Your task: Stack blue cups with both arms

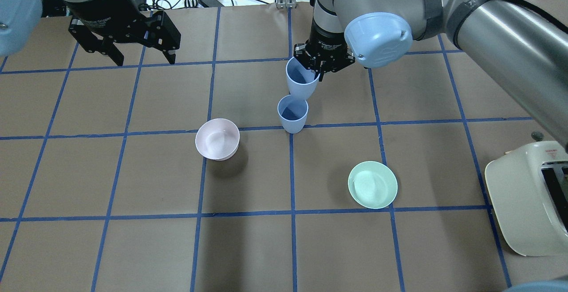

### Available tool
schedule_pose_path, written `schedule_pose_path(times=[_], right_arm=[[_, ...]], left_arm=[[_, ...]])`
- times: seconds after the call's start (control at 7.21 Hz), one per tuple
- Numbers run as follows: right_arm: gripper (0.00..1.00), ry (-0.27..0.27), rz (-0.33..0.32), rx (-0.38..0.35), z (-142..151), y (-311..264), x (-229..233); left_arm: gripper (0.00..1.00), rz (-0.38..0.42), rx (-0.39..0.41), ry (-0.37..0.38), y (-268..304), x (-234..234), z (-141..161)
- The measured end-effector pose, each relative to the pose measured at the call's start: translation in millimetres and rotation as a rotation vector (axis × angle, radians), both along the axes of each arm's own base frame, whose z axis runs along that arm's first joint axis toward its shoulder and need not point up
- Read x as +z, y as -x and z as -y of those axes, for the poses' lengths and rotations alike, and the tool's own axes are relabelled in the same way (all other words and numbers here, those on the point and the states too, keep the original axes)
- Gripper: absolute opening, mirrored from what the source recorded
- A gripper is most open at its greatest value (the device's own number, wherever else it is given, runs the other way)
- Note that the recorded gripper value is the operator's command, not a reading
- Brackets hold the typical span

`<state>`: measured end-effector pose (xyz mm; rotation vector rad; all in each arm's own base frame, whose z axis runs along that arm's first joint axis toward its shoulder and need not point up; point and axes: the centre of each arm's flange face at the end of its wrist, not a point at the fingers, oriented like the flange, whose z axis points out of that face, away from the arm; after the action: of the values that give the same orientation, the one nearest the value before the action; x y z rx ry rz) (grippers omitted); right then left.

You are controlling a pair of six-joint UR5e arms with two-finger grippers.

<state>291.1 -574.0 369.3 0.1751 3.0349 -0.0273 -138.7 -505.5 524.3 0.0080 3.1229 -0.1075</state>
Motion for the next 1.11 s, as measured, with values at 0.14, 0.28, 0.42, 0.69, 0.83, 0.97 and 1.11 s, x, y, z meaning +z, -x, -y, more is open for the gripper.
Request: schedule_pose_path(times=[0.14,0.28,0.42,0.69,0.83,0.97,1.11], right_arm=[[0.00,-0.008,-0.003,-0.006,-3.3,-7.6,-4.3],[0.00,-0.016,-0.007,-0.008,-4.9,-12.1,-9.3],[0.00,-0.024,-0.008,-0.011,-6.9,-14.8,-13.1],[0.00,-0.035,-0.014,-0.009,-11.4,-15.8,-18.5],[0.00,-0.038,-0.017,-0.004,-13.5,-16.6,-20.1],[0.00,-0.040,-0.019,0.000,-14.9,-17.2,-21.7],[0.00,-0.044,-0.019,0.000,-16.0,-17.3,-23.4]], left_arm=[[1.00,0.001,0.000,0.001,-0.1,0.4,-0.1],[1.00,0.001,0.000,0.002,-0.2,0.9,-0.3],[1.00,0.001,0.000,0.003,-0.2,1.4,-0.4],[1.00,0.001,-0.001,0.004,-0.2,1.9,-0.4],[1.00,0.001,-0.001,0.004,-0.2,2.0,-0.4],[1.00,0.001,-0.001,0.004,-0.2,2.0,-0.4],[1.00,0.001,-0.001,0.004,-0.2,2.0,-0.4]])
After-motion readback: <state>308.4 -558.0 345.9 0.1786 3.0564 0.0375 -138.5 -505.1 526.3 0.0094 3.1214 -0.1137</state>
